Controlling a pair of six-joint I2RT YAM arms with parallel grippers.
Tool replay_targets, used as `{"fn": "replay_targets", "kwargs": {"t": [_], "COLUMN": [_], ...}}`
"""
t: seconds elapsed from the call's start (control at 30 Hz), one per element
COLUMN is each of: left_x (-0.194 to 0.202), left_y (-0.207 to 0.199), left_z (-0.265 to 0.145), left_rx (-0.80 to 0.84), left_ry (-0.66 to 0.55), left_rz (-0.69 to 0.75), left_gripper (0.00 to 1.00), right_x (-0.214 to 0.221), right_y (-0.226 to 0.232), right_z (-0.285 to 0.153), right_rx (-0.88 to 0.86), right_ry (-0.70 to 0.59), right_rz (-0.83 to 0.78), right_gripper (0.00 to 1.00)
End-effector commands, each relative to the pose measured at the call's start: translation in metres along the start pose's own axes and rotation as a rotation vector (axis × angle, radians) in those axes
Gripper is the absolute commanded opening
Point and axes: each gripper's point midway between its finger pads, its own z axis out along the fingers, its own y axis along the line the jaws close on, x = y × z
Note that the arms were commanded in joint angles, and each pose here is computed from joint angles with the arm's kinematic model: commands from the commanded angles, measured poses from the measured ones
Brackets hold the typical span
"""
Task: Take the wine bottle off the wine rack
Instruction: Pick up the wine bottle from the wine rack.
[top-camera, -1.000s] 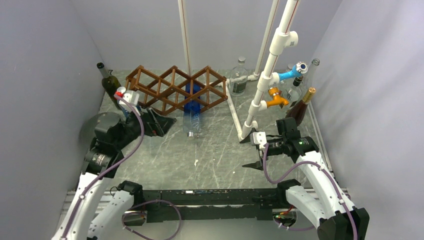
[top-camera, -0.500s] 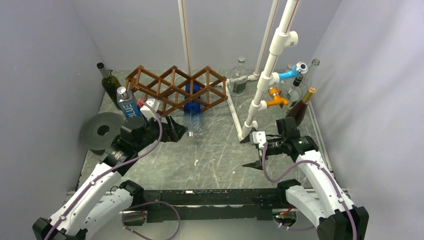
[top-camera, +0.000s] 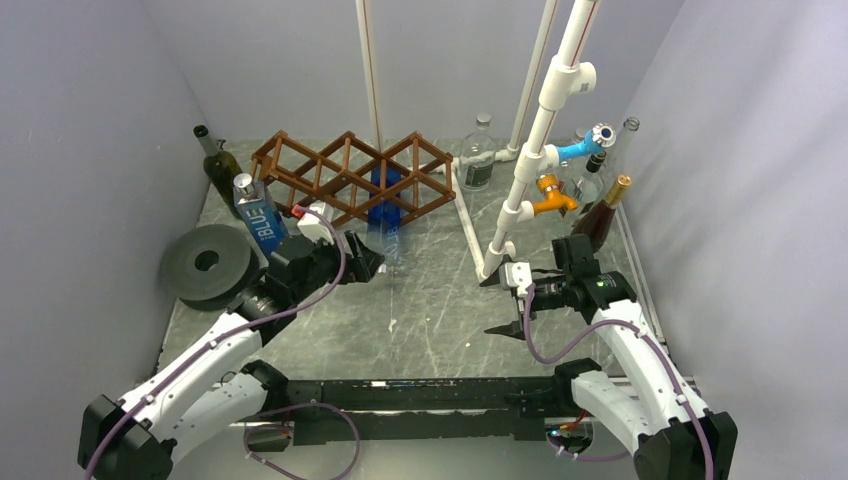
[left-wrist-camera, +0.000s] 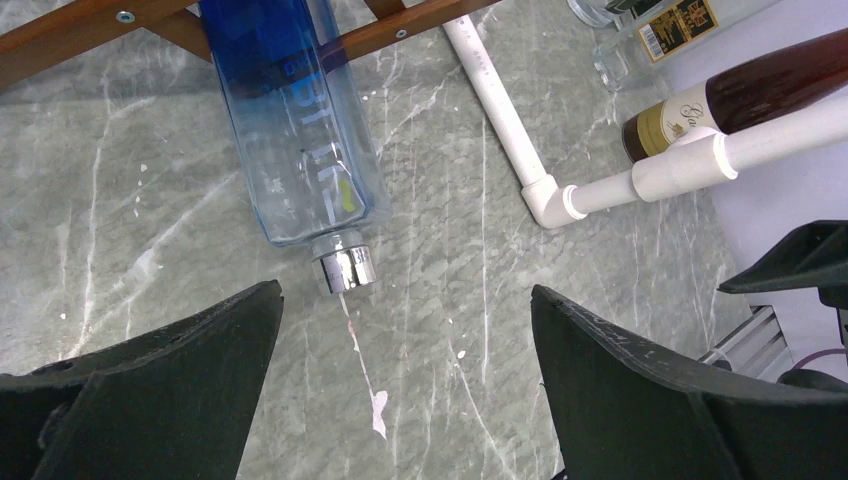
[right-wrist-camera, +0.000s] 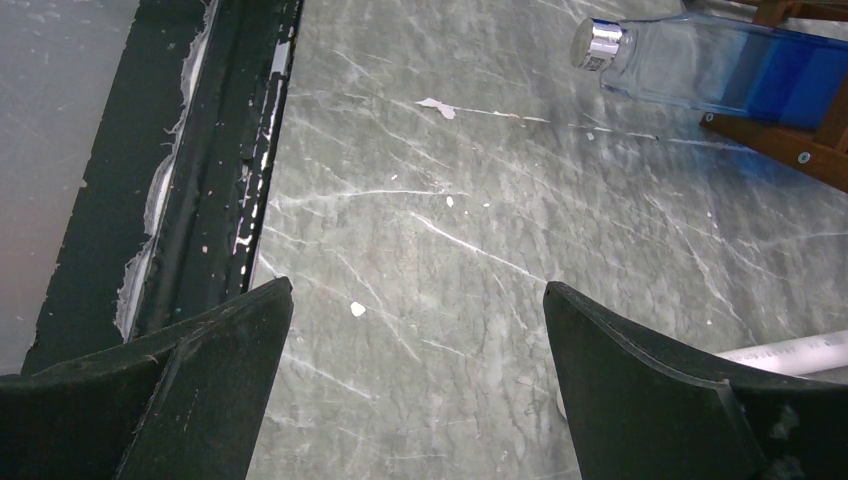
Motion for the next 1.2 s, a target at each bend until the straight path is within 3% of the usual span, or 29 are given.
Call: {"fn": "replay_targets", "kwargs": {"t": [0.0, 0.67, 0.9, 1.17], "left_x": [-0.021, -0.002, 0.004, -0.003], "left_y": [-0.006, 0.041, 0.042, 0.043], "left_z": [0.011, 0.067, 0.089, 0.109], "left_rx": [0.015, -0.163, -0.168, -0.14], "left_ry": [-0.104, -0.086, -0.012, 0.002], "left_rz": [-0.023, 0.032, 0.08, 0.02], "left_gripper": [0.99, 1.0, 1.0, 1.0], "right_x": [-0.005, -0.005, -0.004, -0.004], "right_y": [-0.005, -0.005, -0.005, -0.005], "right_z": [0.0, -0.001, 0.0, 0.0], "right_rx": [0.01, 0.01, 0.009, 0.008], "right_ry": [-0.016, -0.017, -0.014, -0.014], "right_rz": [-0.048, -0.054, -0.048, -0.052], "right_gripper": [0.99, 0.99, 0.99, 0.99]}}
